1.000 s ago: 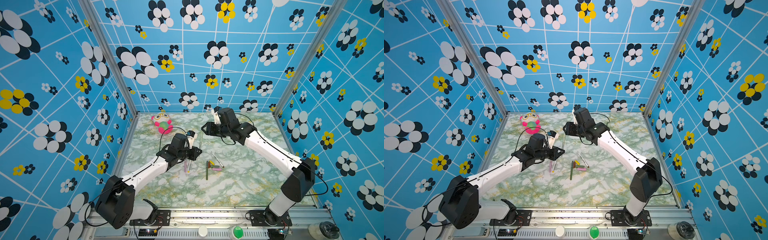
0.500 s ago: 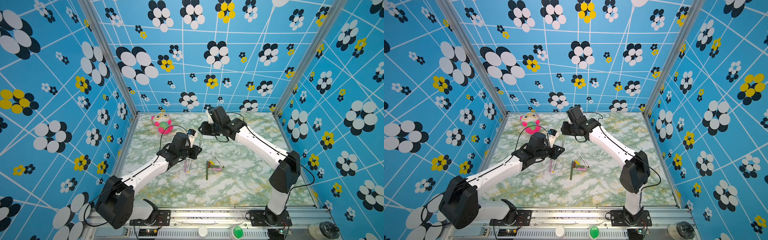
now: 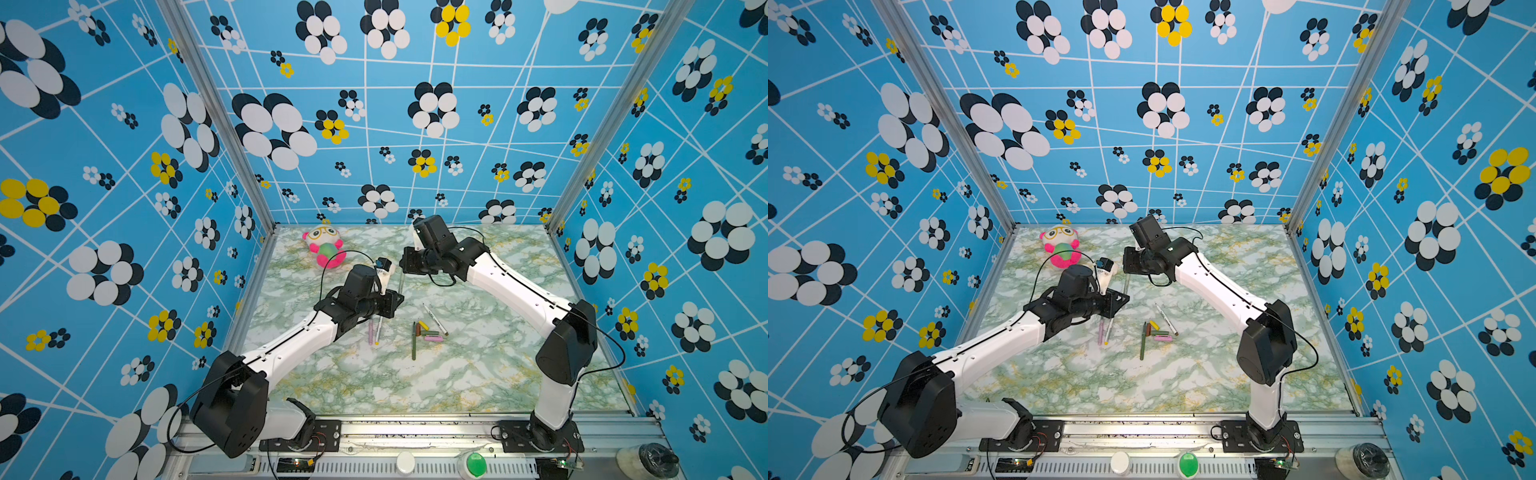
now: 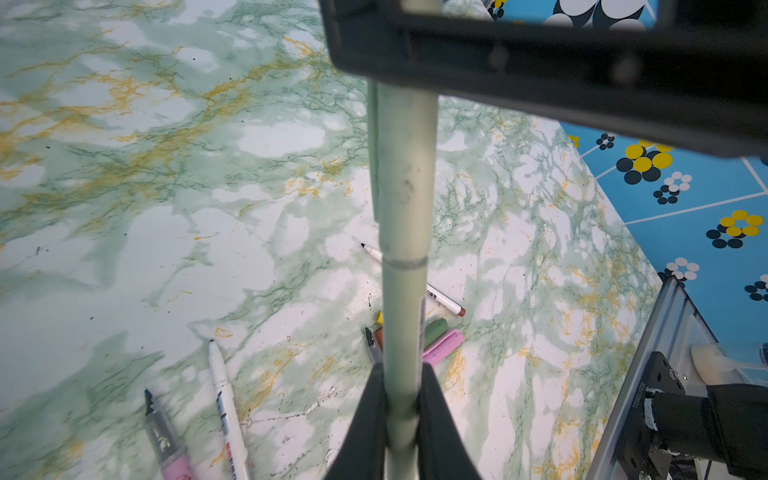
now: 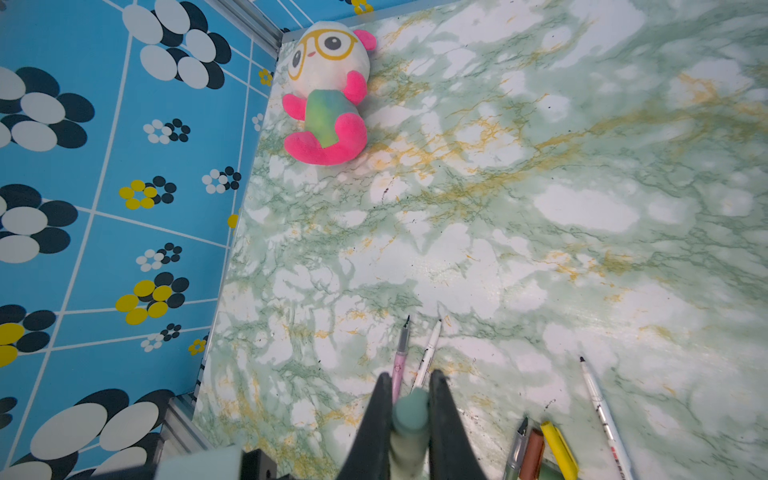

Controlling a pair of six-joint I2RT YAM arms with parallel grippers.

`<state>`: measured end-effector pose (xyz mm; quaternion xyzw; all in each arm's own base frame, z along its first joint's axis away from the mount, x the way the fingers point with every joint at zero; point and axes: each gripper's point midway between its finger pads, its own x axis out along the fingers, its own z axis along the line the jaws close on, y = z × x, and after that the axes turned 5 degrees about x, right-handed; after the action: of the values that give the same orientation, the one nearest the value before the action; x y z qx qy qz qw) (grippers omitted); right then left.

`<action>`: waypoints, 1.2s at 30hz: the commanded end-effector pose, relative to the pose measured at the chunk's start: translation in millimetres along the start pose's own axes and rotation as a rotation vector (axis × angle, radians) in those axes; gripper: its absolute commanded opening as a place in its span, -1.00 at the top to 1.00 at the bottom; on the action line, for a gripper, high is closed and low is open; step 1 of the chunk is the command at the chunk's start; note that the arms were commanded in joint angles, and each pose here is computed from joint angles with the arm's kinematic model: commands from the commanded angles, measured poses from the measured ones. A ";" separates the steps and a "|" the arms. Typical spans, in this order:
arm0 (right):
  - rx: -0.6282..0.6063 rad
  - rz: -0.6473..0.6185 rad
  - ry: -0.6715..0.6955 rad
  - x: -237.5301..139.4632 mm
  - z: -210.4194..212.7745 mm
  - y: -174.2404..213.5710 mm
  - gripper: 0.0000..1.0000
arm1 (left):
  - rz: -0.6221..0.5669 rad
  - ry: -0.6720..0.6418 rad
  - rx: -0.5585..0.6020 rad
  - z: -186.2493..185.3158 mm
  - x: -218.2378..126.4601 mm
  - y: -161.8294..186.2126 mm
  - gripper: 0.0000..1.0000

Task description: Insert the pens into the pen caps

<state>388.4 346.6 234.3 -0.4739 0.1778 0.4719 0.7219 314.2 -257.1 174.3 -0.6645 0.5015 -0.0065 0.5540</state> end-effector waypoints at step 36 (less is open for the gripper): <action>0.083 0.138 0.064 25.2 -42.9 72.9 0.79 | -0.442 0.016 0.073 -14.3 -11.7 -168.6 1.00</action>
<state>419.7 324.7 226.2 -0.4673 0.1467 0.3883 0.7806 351.4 -280.7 178.2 -0.6702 0.5041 0.0074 0.5447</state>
